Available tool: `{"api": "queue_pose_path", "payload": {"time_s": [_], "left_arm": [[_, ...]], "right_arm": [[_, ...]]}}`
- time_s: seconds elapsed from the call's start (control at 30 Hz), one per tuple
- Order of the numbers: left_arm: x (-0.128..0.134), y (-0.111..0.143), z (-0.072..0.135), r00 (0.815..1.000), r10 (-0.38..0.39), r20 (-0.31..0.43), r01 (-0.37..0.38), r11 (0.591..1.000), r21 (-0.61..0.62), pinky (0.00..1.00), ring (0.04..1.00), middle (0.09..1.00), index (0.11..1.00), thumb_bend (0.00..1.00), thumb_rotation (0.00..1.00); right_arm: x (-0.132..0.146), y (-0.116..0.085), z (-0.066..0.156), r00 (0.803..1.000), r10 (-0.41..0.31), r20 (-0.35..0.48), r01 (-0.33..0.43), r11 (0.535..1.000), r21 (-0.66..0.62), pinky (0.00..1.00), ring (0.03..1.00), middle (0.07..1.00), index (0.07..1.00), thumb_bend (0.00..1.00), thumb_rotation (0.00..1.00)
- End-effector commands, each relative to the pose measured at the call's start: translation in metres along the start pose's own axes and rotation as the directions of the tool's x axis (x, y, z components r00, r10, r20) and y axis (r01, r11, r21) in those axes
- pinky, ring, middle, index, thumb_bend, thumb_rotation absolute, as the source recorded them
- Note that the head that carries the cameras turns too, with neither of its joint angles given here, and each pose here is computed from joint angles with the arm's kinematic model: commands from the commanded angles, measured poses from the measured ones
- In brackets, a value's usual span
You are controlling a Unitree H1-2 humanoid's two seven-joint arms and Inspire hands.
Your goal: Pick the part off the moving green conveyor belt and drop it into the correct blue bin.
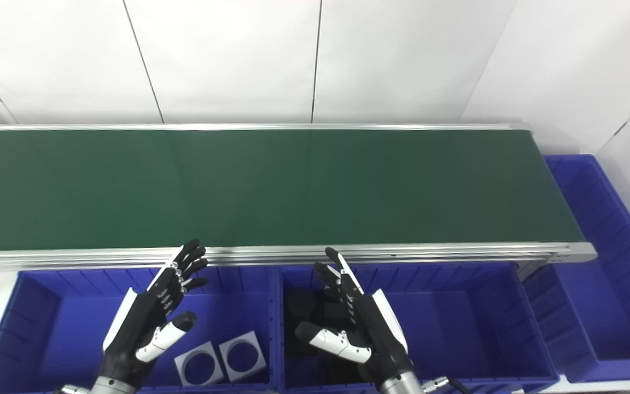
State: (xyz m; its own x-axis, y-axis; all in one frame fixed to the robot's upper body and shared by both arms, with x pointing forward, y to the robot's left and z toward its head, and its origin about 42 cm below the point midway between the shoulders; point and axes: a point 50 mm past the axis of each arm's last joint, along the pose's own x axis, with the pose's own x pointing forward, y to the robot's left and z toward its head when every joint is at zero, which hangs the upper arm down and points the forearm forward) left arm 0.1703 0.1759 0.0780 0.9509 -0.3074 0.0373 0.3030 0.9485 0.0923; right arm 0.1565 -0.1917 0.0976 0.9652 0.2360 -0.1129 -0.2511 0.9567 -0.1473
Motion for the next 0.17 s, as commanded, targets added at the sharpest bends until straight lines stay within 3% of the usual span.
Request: {"api": "queue_pose_path", "payload": {"time_s": [0.0, 0.13], "left_arm": [[0.0040, -0.0013, 0.0080, 0.997, 0.016, 0.078, -0.016, 1.000, 0.000, 0.83, 0.907, 0.940, 0.944, 0.81, 0.69], [0.0058, -0.0028, 0.0055, 0.996, 0.020, 0.082, -0.020, 1.000, -0.007, 0.84, 0.900, 0.932, 0.938, 0.82, 0.67]], "right_arm": [[0.0000, -0.0004, 0.0086, 0.996, -0.035, 0.080, 0.035, 0.999, 0.005, 0.89, 0.899, 0.900, 0.989, 0.93, 0.55], [0.0002, -0.0013, 0.0075, 0.997, -0.053, 0.060, 0.054, 0.998, -0.012, 0.88, 0.889, 0.907, 0.994, 0.90, 0.49]]}}
